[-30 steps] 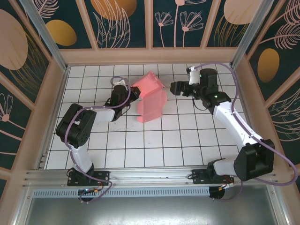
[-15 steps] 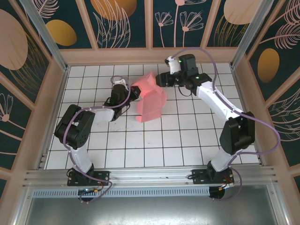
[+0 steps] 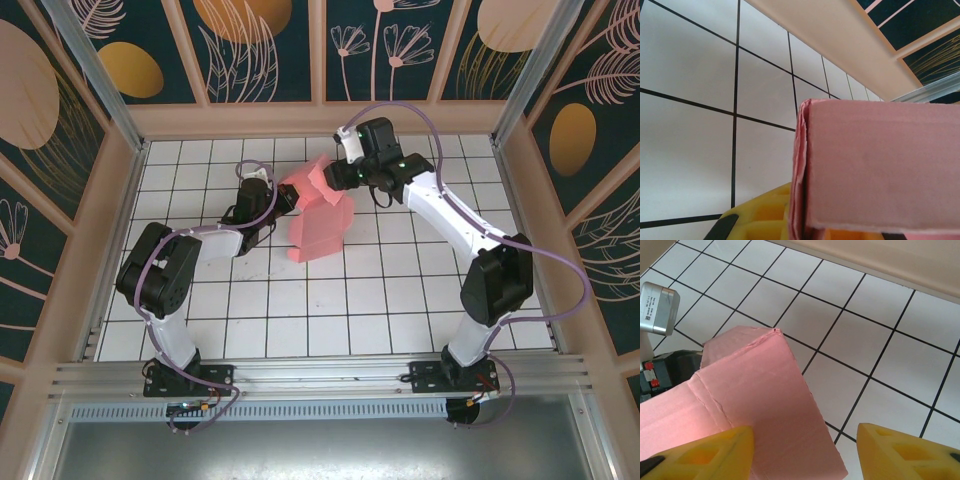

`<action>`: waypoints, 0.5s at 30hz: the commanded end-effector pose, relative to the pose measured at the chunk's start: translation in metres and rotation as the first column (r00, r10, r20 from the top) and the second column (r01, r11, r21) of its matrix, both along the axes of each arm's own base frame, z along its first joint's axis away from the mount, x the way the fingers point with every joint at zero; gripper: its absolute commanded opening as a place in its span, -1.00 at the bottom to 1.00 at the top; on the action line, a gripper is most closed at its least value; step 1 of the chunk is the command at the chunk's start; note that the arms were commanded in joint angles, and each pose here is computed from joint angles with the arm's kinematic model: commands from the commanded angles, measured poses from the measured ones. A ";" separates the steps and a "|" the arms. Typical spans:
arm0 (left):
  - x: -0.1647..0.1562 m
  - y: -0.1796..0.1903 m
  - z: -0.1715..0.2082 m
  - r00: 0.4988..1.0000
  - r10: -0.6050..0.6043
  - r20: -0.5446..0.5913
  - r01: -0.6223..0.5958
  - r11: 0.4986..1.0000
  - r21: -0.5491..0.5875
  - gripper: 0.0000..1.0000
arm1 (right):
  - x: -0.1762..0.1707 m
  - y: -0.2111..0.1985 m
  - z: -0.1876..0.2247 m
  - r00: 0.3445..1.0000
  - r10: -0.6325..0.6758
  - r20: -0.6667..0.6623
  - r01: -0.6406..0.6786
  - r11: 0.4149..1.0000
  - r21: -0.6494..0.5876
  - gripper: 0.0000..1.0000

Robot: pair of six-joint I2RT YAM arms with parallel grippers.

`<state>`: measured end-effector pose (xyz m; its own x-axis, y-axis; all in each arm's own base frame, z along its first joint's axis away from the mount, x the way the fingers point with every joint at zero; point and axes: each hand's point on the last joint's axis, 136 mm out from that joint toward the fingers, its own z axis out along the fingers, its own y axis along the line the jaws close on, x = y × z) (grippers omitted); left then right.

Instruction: Fold the paper box

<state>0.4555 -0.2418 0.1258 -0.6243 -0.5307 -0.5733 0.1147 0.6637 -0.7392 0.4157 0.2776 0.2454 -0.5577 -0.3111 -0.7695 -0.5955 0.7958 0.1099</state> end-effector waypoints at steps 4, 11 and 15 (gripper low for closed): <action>0.006 -0.010 0.025 0.998 -0.031 0.055 0.034 0.998 -0.048 -1.00 | -0.021 0.013 0.004 0.991 0.122 -0.053 -0.118 0.991 0.070 0.21; 0.006 -0.009 0.021 0.998 -0.038 0.040 0.040 0.998 -0.051 -1.00 | -0.035 0.011 0.031 0.973 0.223 -0.051 -0.201 0.941 0.273 0.20; 0.006 -0.010 0.019 0.999 -0.042 0.034 0.044 0.998 -0.052 -1.00 | -0.034 0.004 0.034 0.975 0.215 -0.048 -0.192 0.937 0.293 0.19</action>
<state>0.4537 -0.2468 0.1286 -0.6409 -0.5217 -0.5631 0.1324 0.6474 -0.7506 0.3922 0.2772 0.2482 -0.6134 -0.2414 -0.7520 -0.6766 0.6517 0.3427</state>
